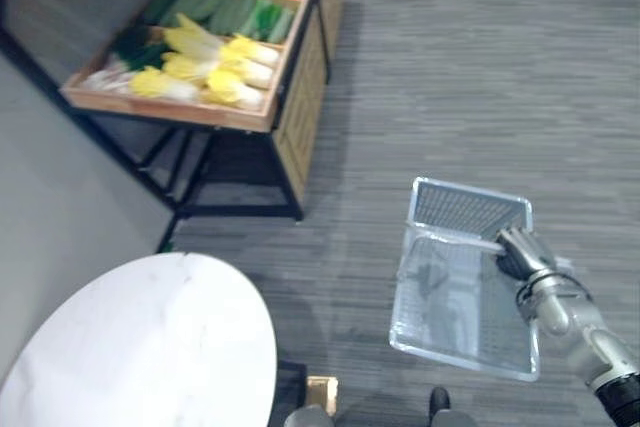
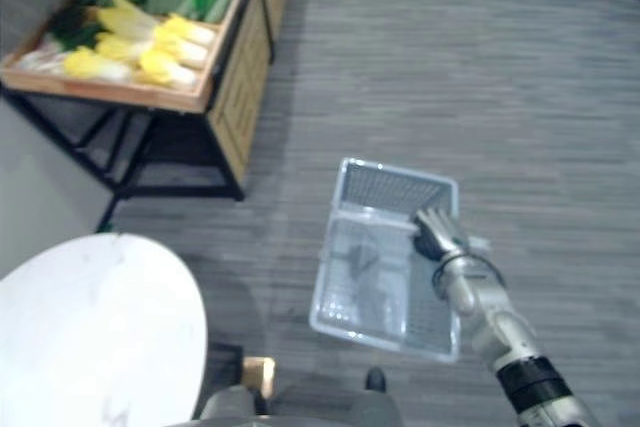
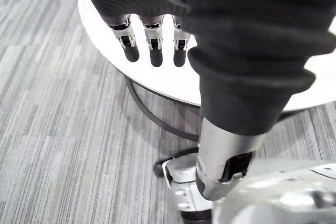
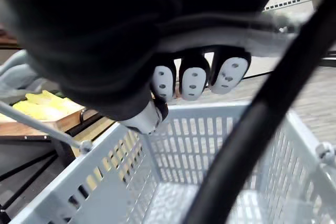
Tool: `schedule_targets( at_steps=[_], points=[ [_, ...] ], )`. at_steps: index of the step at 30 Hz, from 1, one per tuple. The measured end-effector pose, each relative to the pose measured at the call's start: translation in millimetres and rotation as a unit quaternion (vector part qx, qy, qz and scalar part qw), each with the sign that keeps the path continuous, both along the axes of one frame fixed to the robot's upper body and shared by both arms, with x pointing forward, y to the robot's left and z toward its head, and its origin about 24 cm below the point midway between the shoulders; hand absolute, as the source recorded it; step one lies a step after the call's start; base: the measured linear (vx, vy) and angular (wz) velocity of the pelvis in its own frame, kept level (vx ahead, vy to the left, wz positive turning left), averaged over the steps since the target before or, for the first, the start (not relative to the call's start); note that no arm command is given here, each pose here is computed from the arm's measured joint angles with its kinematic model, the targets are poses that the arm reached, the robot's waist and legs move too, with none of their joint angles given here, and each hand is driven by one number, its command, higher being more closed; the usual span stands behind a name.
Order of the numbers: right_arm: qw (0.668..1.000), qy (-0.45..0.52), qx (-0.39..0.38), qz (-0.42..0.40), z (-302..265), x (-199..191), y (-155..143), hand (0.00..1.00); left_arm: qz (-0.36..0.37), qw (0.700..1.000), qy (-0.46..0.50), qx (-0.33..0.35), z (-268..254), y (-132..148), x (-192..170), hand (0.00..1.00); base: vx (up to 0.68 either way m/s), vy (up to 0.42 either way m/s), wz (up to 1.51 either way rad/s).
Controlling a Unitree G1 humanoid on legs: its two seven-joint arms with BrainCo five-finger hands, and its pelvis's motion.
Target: Pick vegetable in the basket
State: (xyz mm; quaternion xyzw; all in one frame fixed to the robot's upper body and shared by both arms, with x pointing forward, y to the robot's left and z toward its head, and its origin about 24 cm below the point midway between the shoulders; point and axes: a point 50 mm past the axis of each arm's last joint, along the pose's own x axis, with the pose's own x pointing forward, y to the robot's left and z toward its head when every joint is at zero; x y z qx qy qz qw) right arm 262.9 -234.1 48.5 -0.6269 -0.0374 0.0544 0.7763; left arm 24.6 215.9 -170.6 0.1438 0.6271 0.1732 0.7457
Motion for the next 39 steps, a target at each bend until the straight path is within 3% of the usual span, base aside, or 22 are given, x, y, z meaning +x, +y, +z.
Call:
schedule_targets(
  at_steps=[18,22,39],
  points=[
    [0.996,0.044,0.007,-0.077,-23,-16,-26,1.00,-0.063,0.998,0.000,0.007,1,4,13,0.00,-0.01,0.056,-0.23],
    [0.994,0.029,0.026,-0.105,-21,-14,-31,1.00,-0.075,0.997,-0.022,0.020,5,12,32,0.00,0.08,0.021,-0.12],
    [0.984,0.012,0.021,-0.179,-13,-19,-62,1.00,-0.071,0.997,-0.039,0.008,5,-1,39,0.00,0.31,-0.241,0.25]
  ],
)
